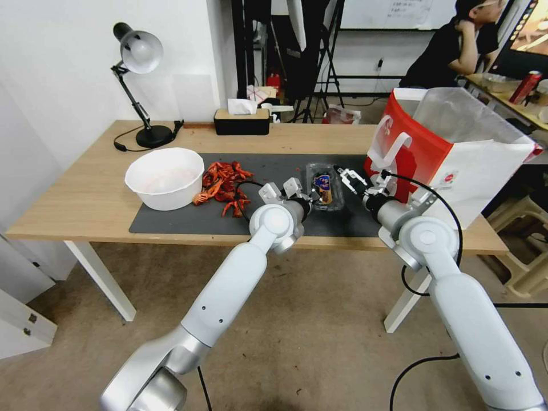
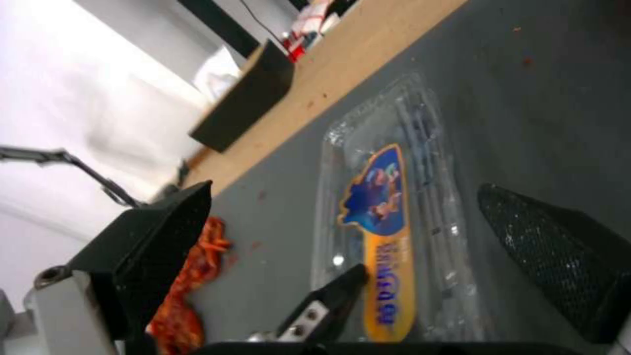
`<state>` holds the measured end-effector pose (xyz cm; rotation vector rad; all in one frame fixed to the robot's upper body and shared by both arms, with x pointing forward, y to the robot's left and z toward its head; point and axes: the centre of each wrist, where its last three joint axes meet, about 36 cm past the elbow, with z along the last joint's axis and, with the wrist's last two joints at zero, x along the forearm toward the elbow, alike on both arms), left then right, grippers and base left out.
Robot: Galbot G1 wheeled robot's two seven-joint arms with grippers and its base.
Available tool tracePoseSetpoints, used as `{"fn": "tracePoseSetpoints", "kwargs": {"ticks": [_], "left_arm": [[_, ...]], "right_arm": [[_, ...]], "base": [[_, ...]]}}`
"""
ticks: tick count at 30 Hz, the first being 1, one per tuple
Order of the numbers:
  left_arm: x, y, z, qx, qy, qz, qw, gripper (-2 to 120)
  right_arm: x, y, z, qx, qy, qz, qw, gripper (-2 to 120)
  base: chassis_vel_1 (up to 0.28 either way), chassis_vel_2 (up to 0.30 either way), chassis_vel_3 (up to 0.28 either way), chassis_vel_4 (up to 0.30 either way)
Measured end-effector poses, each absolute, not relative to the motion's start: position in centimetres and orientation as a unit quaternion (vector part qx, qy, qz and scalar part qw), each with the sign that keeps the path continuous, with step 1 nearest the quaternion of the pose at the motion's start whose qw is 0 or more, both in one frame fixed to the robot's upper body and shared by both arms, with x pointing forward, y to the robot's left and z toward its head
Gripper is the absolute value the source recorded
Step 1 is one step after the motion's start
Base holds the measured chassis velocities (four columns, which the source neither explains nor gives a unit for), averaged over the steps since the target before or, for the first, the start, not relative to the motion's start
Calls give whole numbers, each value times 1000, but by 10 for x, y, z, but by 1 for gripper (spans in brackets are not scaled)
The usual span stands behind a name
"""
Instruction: Close the takeout container lid, then place the container into the takeout bag.
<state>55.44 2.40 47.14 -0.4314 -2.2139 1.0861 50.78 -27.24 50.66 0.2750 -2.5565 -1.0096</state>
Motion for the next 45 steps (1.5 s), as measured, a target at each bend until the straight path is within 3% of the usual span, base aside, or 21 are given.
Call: {"fn": "tracePoseSetpoints", "kwargs": {"ticks": [16, 28, 45], "left_arm": [[553, 23, 473, -160, -840, 414, 313, 0], [553, 23, 474, -158, -841, 413, 312, 0], [553, 23, 474, -157, -840, 417, 309, 0]], "right_arm": [[530, -281, 513, 77, -935, -245, 245, 100], [543, -285, 516, 95, -919, -246, 294, 100], [559, -284, 514, 109, -909, -255, 311, 100]], "base": [[0, 0, 0, 0], [0, 0, 0, 0], [0, 0, 0, 0]]}}
